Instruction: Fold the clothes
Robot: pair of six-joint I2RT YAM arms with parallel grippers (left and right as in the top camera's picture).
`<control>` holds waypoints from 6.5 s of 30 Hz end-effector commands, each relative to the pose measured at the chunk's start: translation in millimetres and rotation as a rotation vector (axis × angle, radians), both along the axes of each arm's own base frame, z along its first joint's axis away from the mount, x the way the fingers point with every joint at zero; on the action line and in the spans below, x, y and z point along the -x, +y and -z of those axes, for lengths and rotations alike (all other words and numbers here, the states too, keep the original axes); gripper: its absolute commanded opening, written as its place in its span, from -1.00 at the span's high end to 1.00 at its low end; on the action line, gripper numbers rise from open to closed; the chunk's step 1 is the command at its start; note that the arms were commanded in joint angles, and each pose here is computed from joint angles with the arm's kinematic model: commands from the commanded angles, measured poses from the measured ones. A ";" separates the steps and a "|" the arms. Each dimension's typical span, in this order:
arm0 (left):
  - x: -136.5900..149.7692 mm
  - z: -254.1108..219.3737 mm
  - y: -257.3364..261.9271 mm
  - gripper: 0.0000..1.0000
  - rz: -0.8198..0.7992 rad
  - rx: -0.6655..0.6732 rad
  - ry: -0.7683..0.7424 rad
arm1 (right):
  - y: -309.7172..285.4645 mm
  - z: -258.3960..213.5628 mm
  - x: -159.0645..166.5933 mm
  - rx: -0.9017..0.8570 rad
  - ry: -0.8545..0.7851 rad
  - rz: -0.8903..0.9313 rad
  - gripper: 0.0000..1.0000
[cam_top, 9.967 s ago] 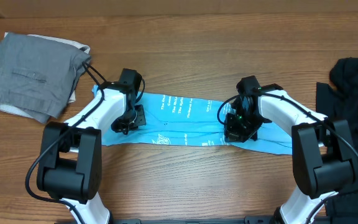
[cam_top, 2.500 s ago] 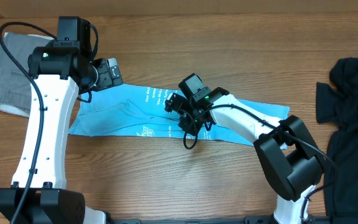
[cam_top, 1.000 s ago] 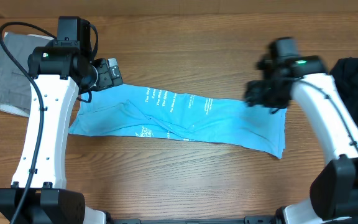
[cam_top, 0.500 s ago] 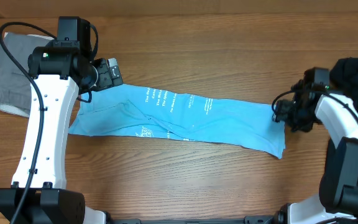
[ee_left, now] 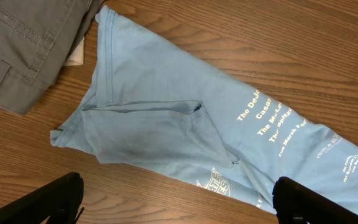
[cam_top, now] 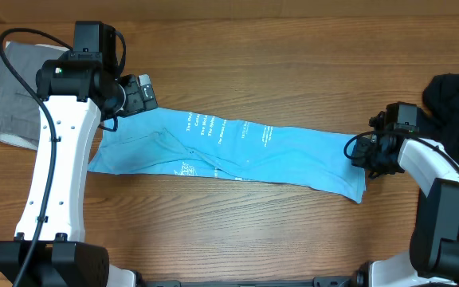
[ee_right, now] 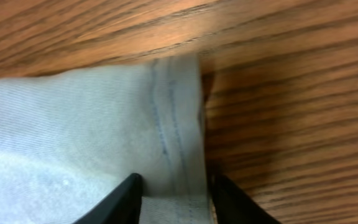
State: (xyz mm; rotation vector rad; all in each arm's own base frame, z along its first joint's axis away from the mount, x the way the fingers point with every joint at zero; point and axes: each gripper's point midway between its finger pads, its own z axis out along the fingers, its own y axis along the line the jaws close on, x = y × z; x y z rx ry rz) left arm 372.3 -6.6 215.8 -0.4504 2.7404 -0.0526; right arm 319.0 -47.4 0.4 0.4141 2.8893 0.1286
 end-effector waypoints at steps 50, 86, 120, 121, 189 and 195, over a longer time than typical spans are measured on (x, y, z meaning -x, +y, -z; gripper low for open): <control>-1.8 -0.7 -2.2 -1.00 -0.002 0.010 -0.001 | 28.4 -149.4 -19.7 -0.230 0.092 0.035 0.92; -1.9 -0.8 -1.7 -1.00 -0.003 0.010 -0.001 | 304.2 -95.8 -32.3 -0.294 0.014 -0.263 0.86; -1.9 -0.8 -1.7 -1.00 -0.003 0.010 -0.001 | 235.6 -67.8 -41.6 -0.364 0.098 -0.232 0.92; -1.9 -0.8 -1.7 -1.00 -0.003 0.010 -0.001 | 234.5 -60.4 -41.5 -0.360 0.098 -0.217 0.92; -1.9 -0.8 -1.7 -1.00 -0.003 0.010 -0.001 | 364.5 -73.3 -93.2 -0.097 -0.373 -0.410 0.92; -1.9 -0.8 -1.7 -1.00 -0.003 0.010 -0.001 | 354.1 -78.7 -90.3 -0.059 -0.336 -0.448 0.92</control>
